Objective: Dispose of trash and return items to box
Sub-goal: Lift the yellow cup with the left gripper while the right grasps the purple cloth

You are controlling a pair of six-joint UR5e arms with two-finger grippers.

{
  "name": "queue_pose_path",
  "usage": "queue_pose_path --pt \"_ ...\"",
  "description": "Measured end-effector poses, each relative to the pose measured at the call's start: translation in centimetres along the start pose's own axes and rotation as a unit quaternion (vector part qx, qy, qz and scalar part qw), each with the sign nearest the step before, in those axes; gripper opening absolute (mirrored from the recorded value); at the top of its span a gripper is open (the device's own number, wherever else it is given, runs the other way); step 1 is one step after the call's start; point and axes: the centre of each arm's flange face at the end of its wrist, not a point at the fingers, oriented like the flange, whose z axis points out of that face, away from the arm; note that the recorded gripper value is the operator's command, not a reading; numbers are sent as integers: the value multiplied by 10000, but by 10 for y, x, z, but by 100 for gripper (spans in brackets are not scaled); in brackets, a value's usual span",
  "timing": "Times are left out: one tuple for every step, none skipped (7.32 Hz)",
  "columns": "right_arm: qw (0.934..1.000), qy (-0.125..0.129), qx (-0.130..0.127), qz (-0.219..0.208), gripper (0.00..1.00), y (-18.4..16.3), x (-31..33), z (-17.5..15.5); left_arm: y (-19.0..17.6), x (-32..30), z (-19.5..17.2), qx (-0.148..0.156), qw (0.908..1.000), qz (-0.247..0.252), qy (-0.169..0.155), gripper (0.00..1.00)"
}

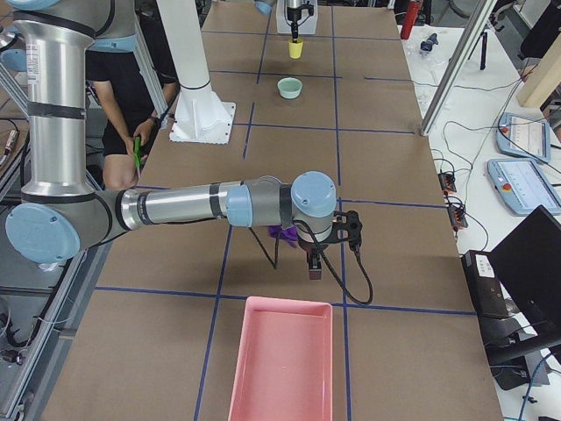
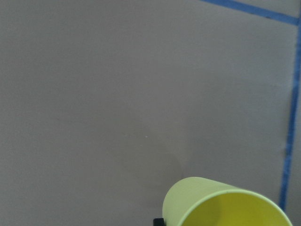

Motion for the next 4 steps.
queue_pose_path --pt "10000 -17 -62 51 100 -2 -16 14 -4 5 -16 67 10000 -1 64 0" --pt "9999 -35 -62 140 100 -4 -39 32 -8 15 -32 168 9998 93 -4 0" --pt "9997 -68 14 252 100 0 -62 53 -14 23 -48 327 9990 258 -186 0" --pt "9990 -130 114 400 100 12 -82 75 -23 26 -66 512 9970 428 -393 0"
